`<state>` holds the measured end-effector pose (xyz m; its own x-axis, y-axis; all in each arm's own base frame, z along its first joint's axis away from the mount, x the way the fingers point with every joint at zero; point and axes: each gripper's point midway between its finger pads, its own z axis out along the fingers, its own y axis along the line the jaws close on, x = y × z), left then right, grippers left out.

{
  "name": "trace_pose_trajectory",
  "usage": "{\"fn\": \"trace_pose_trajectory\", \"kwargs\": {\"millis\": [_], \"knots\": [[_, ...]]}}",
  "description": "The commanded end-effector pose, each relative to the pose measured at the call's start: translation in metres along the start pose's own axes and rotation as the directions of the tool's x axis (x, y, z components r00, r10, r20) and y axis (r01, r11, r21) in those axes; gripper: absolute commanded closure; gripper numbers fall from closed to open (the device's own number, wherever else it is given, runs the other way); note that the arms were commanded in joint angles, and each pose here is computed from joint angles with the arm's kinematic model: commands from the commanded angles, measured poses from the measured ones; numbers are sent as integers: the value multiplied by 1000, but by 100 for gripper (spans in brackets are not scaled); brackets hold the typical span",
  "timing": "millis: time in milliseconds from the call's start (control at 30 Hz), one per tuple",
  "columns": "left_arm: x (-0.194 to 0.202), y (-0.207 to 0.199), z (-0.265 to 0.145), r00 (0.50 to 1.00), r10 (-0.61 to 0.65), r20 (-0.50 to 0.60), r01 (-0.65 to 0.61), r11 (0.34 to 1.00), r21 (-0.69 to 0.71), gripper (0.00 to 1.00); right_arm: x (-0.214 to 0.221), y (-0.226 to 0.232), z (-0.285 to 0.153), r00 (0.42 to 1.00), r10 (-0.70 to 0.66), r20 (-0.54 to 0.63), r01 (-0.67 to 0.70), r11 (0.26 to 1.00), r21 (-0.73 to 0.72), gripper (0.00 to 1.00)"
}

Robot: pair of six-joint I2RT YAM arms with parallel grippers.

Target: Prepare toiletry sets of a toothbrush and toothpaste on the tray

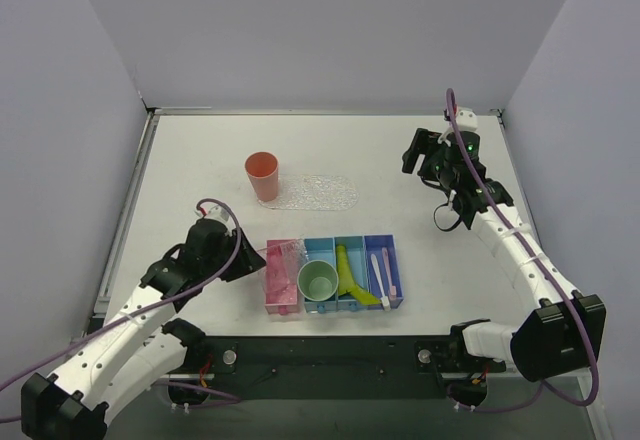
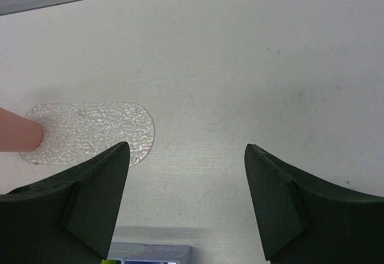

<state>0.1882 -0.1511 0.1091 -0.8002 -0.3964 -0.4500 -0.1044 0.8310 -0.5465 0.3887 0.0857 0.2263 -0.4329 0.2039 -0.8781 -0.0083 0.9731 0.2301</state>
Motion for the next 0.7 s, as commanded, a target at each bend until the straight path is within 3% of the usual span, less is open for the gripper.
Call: {"fn": "trace_pose_trajectory", "kwargs": {"millis": [0, 300, 667], "knots": [[-6, -15, -3, 1000, 5, 28, -7, 998, 70, 51, -22, 4, -16, 997, 4, 81, -2, 1000, -16, 28], [-2, -15, 10, 999, 26, -23, -25, 998, 56, 53, -22, 4, -16, 997, 13, 82, -12, 1000, -9, 28], [-6, -21, 19, 996, 69, -61, -67, 997, 38, 79, -28, 2, -20, 995, -1, 104, 1, 1000, 3, 28]]}}
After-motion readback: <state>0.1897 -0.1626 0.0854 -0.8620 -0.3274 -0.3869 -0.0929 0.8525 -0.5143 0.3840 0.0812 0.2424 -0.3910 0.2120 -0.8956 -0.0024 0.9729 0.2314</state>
